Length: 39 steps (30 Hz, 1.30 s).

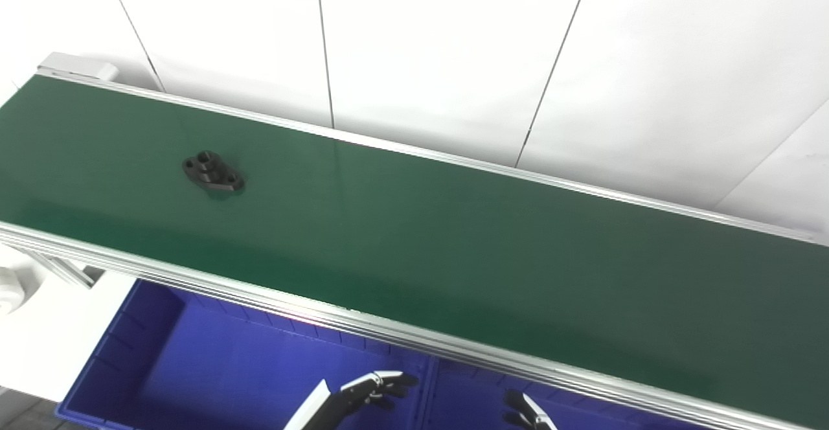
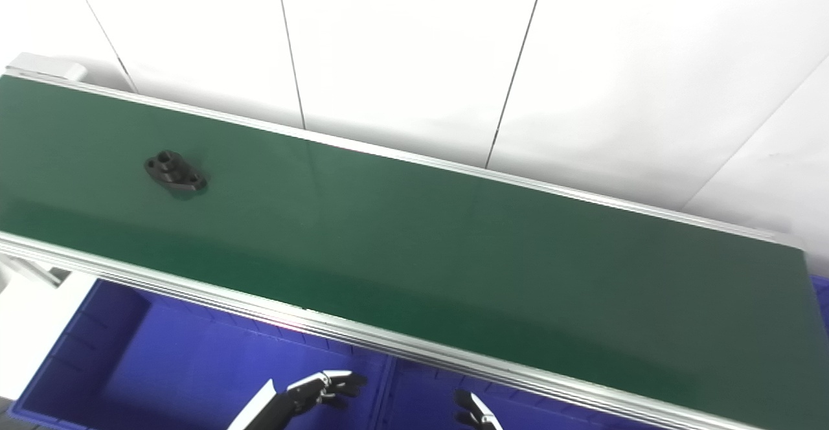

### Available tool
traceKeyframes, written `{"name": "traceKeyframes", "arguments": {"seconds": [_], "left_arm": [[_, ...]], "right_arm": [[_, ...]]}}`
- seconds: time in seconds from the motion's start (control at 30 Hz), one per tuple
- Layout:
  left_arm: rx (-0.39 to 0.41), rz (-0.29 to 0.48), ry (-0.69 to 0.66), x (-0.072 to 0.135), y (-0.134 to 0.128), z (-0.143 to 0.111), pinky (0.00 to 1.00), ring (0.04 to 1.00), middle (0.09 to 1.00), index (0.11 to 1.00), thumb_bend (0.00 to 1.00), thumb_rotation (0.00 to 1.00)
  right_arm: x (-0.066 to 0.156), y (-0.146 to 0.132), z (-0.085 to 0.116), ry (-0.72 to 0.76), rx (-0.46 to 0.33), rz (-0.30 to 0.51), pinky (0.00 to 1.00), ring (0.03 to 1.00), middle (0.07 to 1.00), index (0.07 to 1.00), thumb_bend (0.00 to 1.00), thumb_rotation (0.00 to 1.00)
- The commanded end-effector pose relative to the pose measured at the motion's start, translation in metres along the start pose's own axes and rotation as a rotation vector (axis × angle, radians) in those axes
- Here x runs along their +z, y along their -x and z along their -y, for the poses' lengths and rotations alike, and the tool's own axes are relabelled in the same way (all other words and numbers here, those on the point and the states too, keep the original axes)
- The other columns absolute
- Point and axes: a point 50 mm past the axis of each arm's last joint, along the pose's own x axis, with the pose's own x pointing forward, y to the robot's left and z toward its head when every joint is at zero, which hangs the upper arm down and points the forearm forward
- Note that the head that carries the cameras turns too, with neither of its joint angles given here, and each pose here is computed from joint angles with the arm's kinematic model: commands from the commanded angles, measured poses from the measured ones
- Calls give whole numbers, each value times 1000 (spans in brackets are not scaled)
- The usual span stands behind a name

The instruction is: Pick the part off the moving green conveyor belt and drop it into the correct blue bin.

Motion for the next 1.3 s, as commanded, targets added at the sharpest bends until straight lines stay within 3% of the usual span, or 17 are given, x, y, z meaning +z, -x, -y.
{"name": "traceKeyframes", "arguments": {"seconds": [0.0,0.7,1.13,1.27], "left_arm": [[19,37,0,3,0,-3,698,774,826,774,720,523],[23,19,-15,-6,-2,-4,689,762,812,765,735,537],[24,23,-34,-8,-4,-4,684,758,812,770,715,521],[27,25,-29,-8,-5,-3,685,760,811,768,721,522]], "right_arm": [[6,0,2,-3,-13,72,738,829,871,882,730,357],[3,-5,0,-13,-19,75,719,819,866,869,715,296],[16,-9,5,-18,-75,139,725,795,823,833,703,261],[26,-12,8,-32,-103,181,732,794,819,823,715,296]]}}
